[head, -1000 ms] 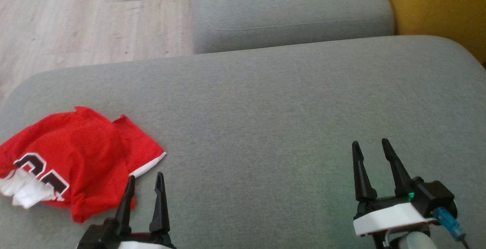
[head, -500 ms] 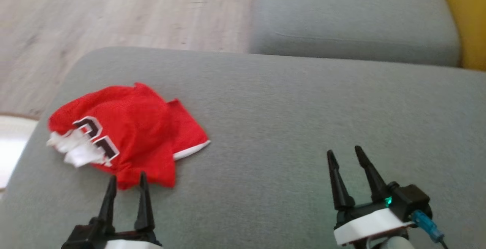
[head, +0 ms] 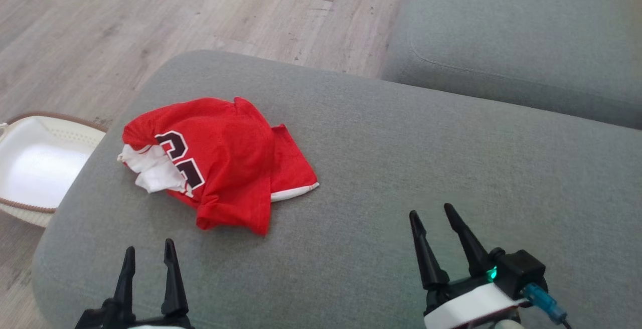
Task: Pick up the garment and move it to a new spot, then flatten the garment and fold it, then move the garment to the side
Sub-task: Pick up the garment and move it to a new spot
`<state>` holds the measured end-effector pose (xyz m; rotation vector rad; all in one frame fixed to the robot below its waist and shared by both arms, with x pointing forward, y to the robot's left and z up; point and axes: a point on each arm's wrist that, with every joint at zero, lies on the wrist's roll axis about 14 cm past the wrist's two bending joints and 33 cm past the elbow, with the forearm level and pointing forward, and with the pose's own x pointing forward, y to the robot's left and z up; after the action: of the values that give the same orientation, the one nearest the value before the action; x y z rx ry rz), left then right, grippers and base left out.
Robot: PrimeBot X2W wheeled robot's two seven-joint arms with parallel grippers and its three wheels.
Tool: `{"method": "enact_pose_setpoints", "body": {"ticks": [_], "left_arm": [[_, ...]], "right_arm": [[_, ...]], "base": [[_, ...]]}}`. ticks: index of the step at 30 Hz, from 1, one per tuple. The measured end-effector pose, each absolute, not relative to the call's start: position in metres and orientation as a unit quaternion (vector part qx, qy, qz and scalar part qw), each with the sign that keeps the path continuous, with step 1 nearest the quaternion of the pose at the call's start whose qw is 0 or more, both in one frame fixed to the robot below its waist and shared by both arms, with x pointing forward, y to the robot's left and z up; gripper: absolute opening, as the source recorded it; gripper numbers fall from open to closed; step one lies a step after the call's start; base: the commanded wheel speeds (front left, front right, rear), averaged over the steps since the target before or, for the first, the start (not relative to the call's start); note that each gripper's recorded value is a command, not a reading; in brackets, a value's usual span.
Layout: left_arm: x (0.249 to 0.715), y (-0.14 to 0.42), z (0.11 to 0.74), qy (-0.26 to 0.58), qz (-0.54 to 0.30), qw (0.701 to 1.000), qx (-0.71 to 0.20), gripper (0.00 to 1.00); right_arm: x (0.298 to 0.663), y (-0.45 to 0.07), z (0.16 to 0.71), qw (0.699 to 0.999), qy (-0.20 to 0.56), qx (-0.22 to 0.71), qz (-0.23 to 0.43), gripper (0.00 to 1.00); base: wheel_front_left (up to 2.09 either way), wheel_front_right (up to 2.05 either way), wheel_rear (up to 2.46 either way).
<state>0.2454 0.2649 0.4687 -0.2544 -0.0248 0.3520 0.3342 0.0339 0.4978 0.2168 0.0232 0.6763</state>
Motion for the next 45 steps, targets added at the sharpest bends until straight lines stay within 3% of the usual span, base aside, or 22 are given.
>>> {"method": "enact_pose_setpoints", "body": {"ticks": [24, 41, 45], "left_arm": [[0.258, 0.263, 0.453, 0.024, 0.152, 0.984, -0.093, 1.00], [0.400, 0.293, 0.418, 0.183, 0.066, 0.980, 0.052, 1.00], [0.421, 0.291, 0.402, 0.215, 0.060, 0.974, 0.042, 1.00]], "right_arm": [[0.337, 0.024, 0.489, 0.942, 0.025, 0.118, 0.313, 1.00], [0.398, -0.009, 0.465, 0.959, 0.038, 0.126, 0.250, 1.00], [0.406, -0.022, 0.458, 0.964, 0.042, 0.125, 0.231, 1.00]], "base": [[0.00, 0.00, 0.00], [0.00, 0.00, 0.00], [0.00, 0.00, 0.00]]}}
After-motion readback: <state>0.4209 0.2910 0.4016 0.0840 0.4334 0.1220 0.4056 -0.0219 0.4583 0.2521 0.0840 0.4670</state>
